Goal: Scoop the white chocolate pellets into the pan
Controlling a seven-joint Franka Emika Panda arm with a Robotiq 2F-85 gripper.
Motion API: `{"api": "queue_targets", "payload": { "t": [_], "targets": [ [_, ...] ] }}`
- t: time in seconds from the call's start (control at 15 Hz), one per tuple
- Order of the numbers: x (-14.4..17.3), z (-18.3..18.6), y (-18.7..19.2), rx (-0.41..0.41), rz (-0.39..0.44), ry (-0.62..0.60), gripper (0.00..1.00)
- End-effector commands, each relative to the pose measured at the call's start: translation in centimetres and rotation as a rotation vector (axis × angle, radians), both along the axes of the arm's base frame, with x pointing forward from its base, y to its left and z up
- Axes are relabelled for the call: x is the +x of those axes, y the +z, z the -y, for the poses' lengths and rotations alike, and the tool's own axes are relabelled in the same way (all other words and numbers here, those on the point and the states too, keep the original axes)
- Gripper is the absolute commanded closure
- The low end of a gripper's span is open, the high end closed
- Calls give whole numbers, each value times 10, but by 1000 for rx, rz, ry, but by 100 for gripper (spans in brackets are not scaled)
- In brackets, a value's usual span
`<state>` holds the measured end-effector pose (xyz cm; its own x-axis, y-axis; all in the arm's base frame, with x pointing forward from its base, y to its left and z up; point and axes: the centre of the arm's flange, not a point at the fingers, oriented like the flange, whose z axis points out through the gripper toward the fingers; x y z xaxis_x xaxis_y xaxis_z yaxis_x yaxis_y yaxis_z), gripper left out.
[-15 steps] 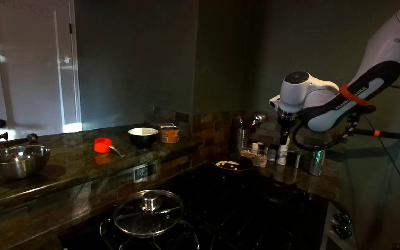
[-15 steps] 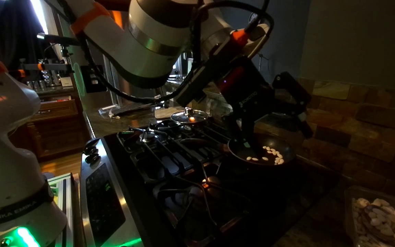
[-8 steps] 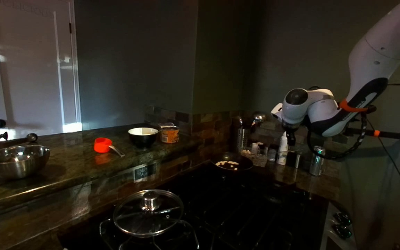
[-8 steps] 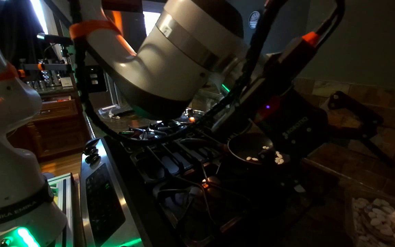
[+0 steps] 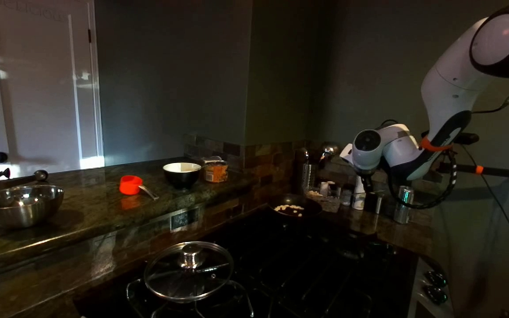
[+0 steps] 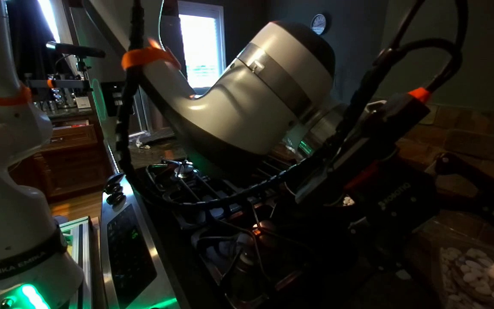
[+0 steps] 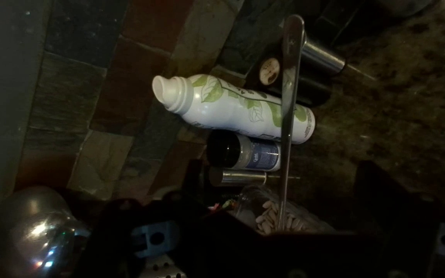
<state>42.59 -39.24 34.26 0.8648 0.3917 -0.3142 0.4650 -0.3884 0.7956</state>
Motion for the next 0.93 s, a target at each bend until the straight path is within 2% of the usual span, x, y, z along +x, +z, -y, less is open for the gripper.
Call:
{"api": "queue_targets", "payload": {
  "t": [0.0, 0.13, 0.4, 0.53, 0.73, 0.87],
  "targets": [
    [11, 0, -14, -71, 90, 11, 0],
    [19, 12, -29, -87, 133, 32, 0],
    [18, 30, -54, -131, 157, 23, 0],
    [14, 30, -66, -130, 174, -4, 0],
    [17, 40, -92, -128, 189, 26, 0],
    [18, 51, -103, -122, 197, 53, 6]
  ]
}}
